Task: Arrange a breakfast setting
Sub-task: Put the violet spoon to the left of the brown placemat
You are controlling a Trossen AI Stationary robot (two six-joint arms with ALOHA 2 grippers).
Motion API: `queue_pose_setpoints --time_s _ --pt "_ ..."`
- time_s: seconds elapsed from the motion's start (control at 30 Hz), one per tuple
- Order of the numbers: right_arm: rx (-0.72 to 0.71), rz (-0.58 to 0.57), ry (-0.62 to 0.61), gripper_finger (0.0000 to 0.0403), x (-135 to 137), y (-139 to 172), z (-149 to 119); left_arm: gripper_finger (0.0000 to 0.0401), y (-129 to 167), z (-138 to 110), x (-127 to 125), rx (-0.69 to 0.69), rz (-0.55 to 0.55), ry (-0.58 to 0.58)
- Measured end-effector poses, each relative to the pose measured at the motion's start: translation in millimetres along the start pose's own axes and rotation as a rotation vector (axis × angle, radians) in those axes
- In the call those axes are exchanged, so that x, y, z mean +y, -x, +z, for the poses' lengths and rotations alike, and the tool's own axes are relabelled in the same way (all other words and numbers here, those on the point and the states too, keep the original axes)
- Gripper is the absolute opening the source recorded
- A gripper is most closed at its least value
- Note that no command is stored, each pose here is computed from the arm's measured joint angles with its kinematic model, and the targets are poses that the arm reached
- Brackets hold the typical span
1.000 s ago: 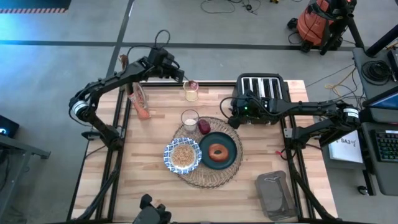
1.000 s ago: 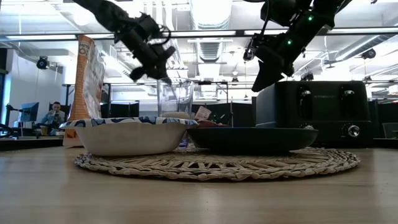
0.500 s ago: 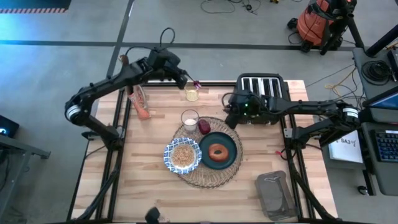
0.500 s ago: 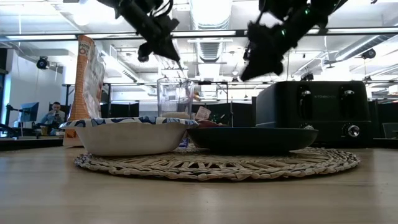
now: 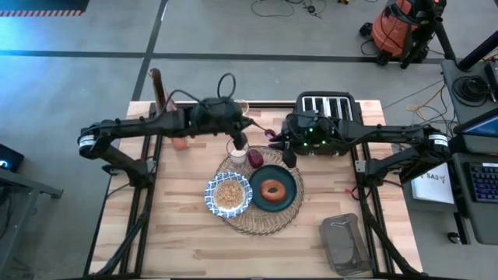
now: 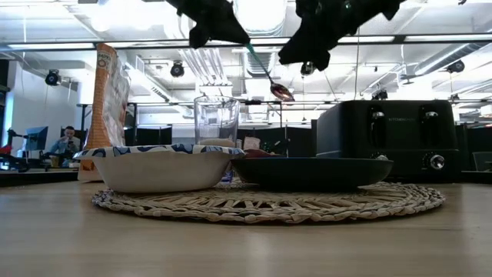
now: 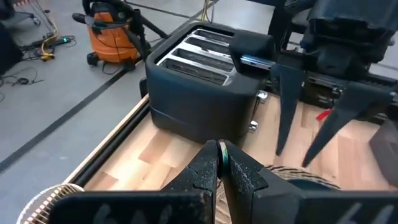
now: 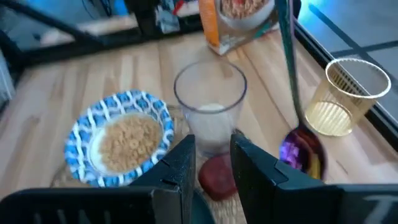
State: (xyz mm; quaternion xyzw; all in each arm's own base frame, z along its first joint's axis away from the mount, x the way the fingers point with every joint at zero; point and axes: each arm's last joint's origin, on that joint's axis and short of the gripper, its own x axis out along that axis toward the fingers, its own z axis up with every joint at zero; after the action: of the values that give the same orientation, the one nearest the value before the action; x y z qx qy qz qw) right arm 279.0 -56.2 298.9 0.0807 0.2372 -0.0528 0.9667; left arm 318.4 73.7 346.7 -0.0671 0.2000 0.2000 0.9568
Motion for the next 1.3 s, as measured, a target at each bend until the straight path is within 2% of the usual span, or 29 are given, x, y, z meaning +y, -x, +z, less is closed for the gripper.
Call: queue_pose_setpoints --time_s 0.1,0.27,0.4,0.5,0.63,0.8,1.13,1.3 --pt "0.072 -0.061 0.081 0.0091 7 6 6 0.0000 3 -2 -13 -0.003 -0.013 0.015" --pt "0.150 -0.232 0.256 0.0091 20 20 19 0.0000 4 1 -23 -0.036 -0.045 0.088" --pt "0.161 -0.269 0.311 0.0091 31 21 19 0.0000 3 6 -24 -0.123 -0.062 0.170" --pt "0.183 -0.376 0.352 0.0095 32 22 17 0.0000 -1 2 -24 -0.182 -0.082 0.231" --pt "0.219 -0.498 0.420 0.0111 32 24 14 0.0000 -8 -10 -22 -0.192 -0.082 0.304" --pt "0.219 -0.501 0.448 0.0132 32 24 15 0.0000 -12 -19 -22 -0.235 -0.093 0.355" --pt "0.180 -0.498 0.411 0.0134 33 24 18 0.0000 -10 -14 -22 -0.287 -0.113 0.362" --pt "0.179 -0.495 0.410 0.0134 33 23 18 0.0000 -9 -12 -26 -0.290 -0.169 0.365"
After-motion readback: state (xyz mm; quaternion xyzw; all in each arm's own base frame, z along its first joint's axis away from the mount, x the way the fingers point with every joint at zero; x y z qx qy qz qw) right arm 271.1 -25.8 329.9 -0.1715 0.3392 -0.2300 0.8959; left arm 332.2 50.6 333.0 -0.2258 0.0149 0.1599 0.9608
